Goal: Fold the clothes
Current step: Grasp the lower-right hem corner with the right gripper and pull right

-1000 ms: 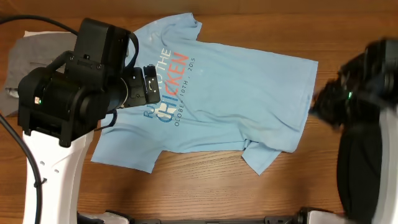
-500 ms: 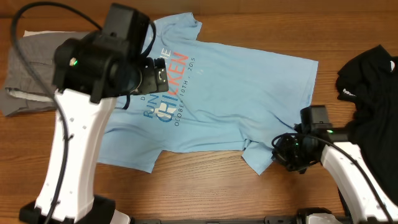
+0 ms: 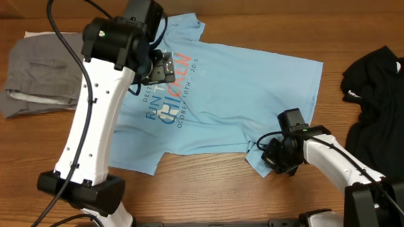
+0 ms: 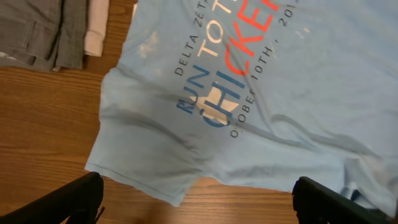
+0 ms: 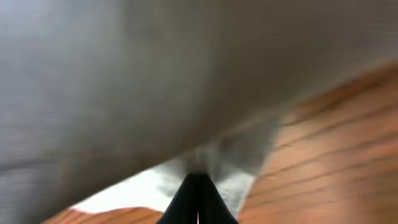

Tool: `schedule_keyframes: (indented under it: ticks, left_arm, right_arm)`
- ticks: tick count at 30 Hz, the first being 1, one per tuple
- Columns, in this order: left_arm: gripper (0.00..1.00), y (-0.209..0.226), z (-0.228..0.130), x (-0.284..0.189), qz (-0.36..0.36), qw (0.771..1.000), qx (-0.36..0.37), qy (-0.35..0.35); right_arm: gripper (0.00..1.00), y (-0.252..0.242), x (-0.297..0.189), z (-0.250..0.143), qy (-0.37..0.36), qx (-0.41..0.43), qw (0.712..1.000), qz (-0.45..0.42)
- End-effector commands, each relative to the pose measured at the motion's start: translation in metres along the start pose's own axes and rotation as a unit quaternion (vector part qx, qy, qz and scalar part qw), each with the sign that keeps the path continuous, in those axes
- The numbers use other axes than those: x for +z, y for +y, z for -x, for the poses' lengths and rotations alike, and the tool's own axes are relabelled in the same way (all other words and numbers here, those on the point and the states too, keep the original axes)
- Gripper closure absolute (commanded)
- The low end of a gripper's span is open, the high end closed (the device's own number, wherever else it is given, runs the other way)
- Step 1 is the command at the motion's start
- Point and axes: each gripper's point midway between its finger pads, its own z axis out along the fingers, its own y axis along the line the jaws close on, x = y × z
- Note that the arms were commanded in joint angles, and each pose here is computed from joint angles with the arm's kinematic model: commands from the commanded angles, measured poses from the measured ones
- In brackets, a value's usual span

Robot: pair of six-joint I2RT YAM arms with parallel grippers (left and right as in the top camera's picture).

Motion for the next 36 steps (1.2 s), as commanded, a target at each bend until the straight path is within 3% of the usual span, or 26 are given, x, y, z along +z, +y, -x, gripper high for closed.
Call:
schedule_keyframes:
  ticks: [1,7,11,18,22,26,29,36]
  left_arm:
    - [0.00,0.022,0.011,0.008,0.017,1.000,-0.021,0.001]
    - [0.00,0.053,0.019,0.012,0.027,0.999,-0.045,0.006]
    - [0.00,0.074,0.024,0.014,0.023,0.997,-0.076,0.012]
    - [0.00,0.111,0.028,0.017,0.019,0.992,-0.124,0.018]
    - [0.00,0.116,0.029,0.017,0.020,0.992,-0.126,0.018]
    - [0.00,0.096,0.027,0.016,-0.040,0.995,-0.090,0.029]
    - [0.00,0.095,0.025,0.015,-0.044,0.994,-0.089,0.034]
    - [0.00,0.094,0.011,0.010,-0.047,0.994,-0.081,0.056]
  right_arm:
    - [0.96,-0.024,0.000,0.012,-0.053,0.057,0.995,-0.067]
    - [0.96,-0.033,0.001,0.010,-0.056,0.082,0.992,-0.082]
    - [0.96,-0.063,-0.002,0.011,-0.070,0.205,0.969,-0.123]
    - [0.96,-0.105,-0.017,0.040,-0.066,0.313,0.942,-0.106]
    - [0.96,-0.129,-0.026,0.052,-0.062,0.334,0.936,-0.095]
    - [0.96,-0.153,-0.032,0.056,-0.061,0.346,0.931,-0.097]
    - [0.96,-0.166,-0.037,0.053,-0.058,0.359,0.924,-0.117]
    - [0.96,-0.160,-0.046,0.045,-0.028,0.344,0.932,-0.114]
